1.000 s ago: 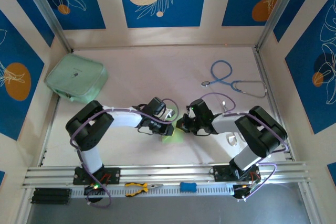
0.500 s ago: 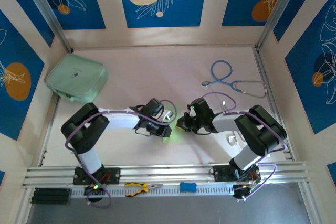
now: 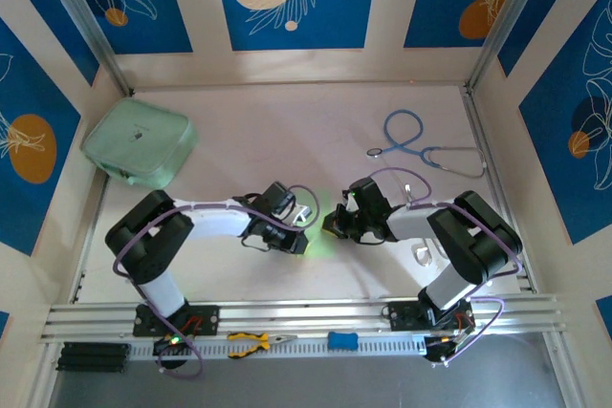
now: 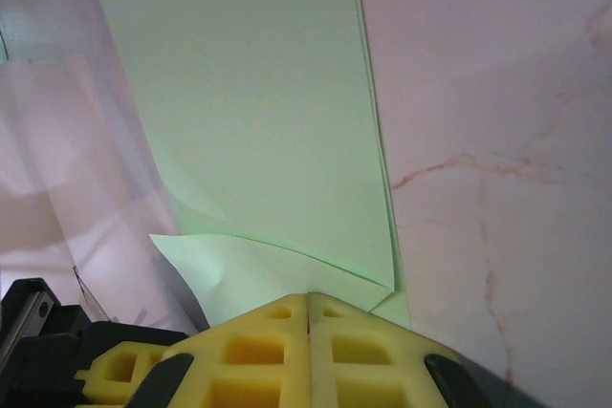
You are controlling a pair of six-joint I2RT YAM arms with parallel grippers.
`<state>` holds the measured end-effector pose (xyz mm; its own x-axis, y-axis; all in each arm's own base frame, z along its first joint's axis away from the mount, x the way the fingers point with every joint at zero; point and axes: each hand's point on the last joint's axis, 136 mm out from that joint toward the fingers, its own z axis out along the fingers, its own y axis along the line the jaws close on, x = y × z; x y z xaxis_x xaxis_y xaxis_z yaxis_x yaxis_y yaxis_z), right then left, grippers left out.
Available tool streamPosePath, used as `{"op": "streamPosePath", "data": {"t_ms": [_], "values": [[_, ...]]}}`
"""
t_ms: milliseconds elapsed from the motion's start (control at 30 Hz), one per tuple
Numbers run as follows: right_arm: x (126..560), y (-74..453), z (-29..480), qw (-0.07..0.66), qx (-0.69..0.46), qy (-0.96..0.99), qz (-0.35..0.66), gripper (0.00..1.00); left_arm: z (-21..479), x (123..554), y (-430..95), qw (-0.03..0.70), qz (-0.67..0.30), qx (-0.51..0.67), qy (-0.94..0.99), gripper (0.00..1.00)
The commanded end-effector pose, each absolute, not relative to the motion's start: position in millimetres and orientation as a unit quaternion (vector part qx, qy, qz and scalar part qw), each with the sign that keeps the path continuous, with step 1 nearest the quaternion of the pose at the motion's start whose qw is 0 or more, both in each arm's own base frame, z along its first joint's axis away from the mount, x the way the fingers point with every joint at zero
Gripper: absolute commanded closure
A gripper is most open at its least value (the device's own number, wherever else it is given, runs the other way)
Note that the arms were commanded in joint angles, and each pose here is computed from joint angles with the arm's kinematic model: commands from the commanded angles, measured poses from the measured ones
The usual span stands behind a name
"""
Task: Fold a paper plane with a square sheet of paper (pick it up from the middle)
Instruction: Fold the triangle a second time at the center of the table.
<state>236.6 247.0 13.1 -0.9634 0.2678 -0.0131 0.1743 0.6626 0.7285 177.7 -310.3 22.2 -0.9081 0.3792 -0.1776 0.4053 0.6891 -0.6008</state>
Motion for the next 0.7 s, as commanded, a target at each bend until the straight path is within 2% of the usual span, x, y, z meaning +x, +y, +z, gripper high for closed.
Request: {"op": "streamPosePath", "data": {"t_ms": [0,133,233,667], "values": [[220,223,-17,0.030,0.151,0.930,0.334,1.00,41,188,-315,0.048,-0.344,0.213,0.913,0.88],[220,224,-17,0.029,0.150,0.929,0.336,1.00,59,205,-334,0.075,-0.368,0.217,0.901,0.86],[220,224,-16,0.029,0.149,0.930,0.335,1.00,52,210,-337,0.068,-0.356,0.219,0.906,0.86],[220,222,-19,0.027,0.153,0.931,0.331,1.00,1,182,-306,-0.005,-0.306,0.195,0.932,0.86]]}}
